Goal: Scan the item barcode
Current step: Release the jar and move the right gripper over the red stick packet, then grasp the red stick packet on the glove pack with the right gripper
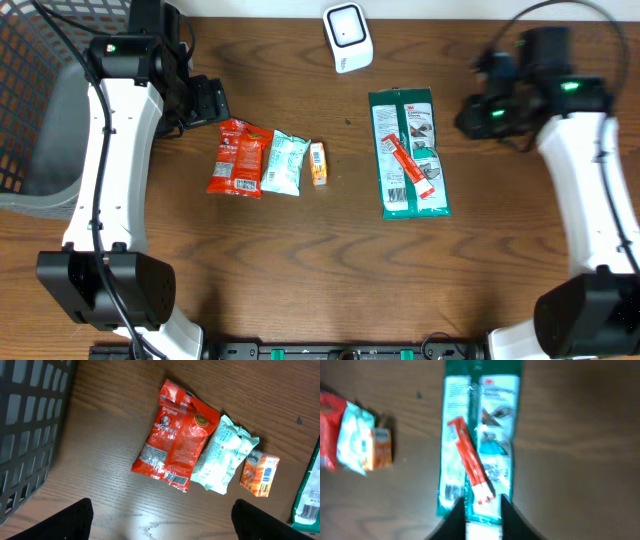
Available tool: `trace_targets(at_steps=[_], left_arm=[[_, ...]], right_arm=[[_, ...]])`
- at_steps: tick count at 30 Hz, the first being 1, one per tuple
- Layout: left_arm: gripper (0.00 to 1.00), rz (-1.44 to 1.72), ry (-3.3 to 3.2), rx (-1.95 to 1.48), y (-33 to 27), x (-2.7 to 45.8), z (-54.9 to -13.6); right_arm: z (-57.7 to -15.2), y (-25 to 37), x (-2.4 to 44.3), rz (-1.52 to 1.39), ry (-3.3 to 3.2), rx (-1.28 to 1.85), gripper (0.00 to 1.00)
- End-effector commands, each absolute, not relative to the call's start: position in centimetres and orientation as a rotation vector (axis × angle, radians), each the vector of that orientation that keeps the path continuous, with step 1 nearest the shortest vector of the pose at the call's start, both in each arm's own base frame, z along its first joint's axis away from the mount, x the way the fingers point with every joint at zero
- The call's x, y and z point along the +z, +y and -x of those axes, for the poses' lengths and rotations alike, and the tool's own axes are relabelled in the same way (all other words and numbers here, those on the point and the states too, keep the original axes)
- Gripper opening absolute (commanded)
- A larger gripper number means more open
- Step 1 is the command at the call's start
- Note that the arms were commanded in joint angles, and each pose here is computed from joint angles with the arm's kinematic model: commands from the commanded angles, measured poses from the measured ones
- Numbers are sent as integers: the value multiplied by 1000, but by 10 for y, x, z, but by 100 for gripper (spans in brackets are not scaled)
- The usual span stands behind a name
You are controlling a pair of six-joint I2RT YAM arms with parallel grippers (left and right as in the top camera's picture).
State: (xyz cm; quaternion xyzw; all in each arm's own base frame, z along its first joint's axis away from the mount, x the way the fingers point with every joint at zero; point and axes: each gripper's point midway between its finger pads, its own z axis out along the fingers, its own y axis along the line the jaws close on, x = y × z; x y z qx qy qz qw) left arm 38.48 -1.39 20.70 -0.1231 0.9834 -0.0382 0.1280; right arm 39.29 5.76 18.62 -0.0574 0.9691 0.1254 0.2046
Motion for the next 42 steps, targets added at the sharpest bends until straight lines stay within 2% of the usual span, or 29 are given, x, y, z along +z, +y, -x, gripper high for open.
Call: trace_targets(at_steps=[1,5,8,11,15,18,20,23,25,28,37,40,42], left_arm=[[89,362,2863,-86,-10,206,-385],[89,362,2863,-86,-10,206,-385],[89,362,2863,-86,-10,206,-385],[89,362,2863,-86,-10,206,-385],[89,362,2863,-86,-10,206,-385],[89,362,2863,-86,-10,206,-385],[89,362,2863,-86,-10,206,-385],[89,362,2863,-86,-10,206,-385],[89,362,2863,-86,-10,206,-385],[89,362,2863,-86,-10,206,-385],[89,362,2863,-86,-10,206,-385],[89,362,2863,-86,-10,206,-385],[89,362,2863,-86,-10,206,-385]], right_arm=[[-388,80,152,297,2720,254,5],[-394,99,120,487,2638,138,1],[-397,107,100,579,2575,72,7],[-397,106,84,585,2546,28,8],[-394,103,65,576,2525,25,1],[-391,103,53,575,2508,30,1],[-387,102,45,588,2502,25,7],[-382,100,34,654,2473,4,20],[-381,100,29,658,2455,1,24],[-379,99,24,650,2438,1,28],[-375,98,19,653,2446,5,29],[-375,98,17,653,2450,6,32],[-374,98,16,644,2458,10,37]])
